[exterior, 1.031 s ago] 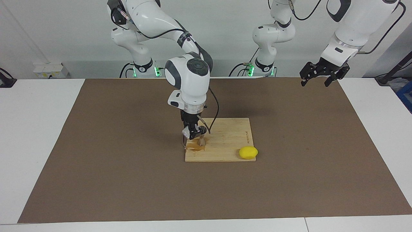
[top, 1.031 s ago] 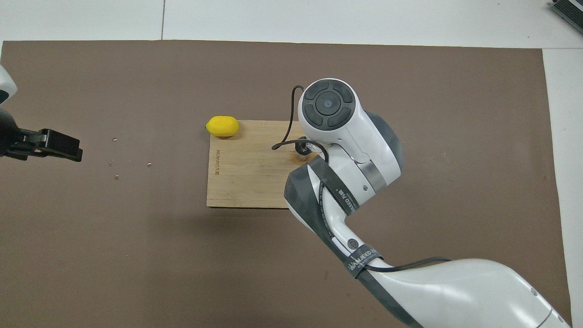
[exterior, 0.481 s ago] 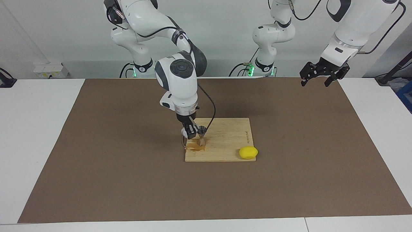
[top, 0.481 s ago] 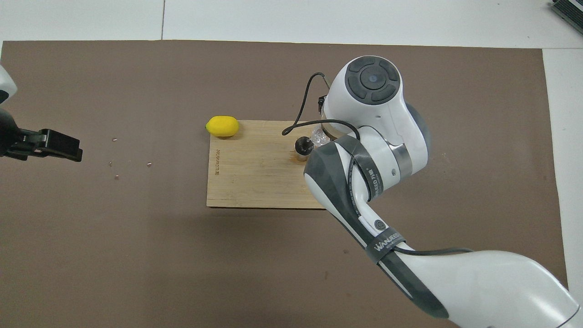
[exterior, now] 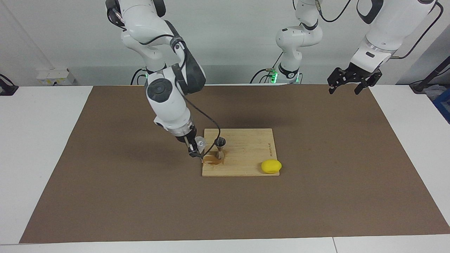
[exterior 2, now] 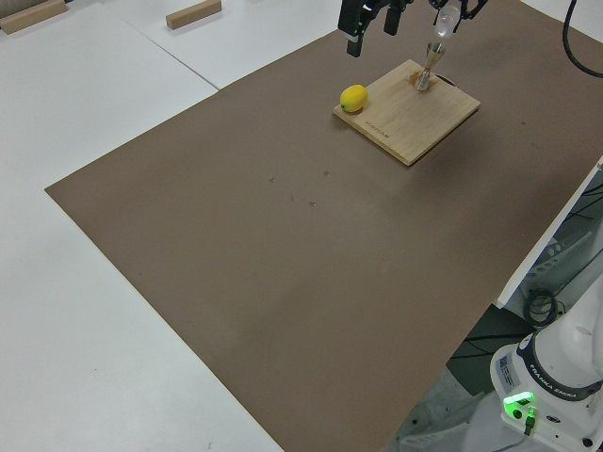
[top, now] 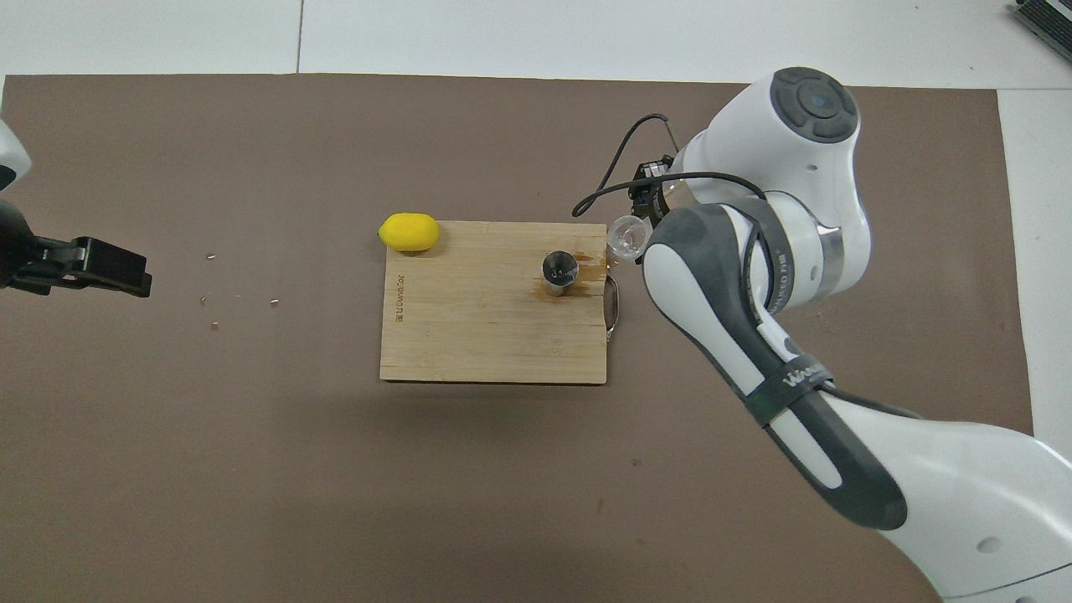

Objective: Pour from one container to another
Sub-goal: 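Turn the glass cup upright and carry it back with the right gripper, then lower the glass cup onto the table and open the right gripper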

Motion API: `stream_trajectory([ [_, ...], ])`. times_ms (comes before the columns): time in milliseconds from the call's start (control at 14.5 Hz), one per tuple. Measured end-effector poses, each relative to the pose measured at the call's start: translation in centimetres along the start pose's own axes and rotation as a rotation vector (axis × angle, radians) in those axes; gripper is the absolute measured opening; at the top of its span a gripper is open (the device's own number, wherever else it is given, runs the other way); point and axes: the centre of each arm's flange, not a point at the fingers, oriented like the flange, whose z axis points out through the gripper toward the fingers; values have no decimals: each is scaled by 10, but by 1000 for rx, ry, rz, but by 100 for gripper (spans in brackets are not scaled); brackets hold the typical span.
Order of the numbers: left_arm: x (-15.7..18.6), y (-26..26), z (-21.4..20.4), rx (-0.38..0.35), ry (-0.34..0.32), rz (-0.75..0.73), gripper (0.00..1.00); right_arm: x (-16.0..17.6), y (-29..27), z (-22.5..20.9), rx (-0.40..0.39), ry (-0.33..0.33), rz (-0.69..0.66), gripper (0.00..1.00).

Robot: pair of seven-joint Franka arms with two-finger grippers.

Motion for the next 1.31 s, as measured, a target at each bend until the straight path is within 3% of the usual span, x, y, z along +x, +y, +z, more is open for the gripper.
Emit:
stream_trajectory([
  [756,0,0,0,0,0,0,100,220,85,40,61,-315,92,51],
  [1306,0,0,0,0,0,0,100,295,143,71,85,-408,151,51],
])
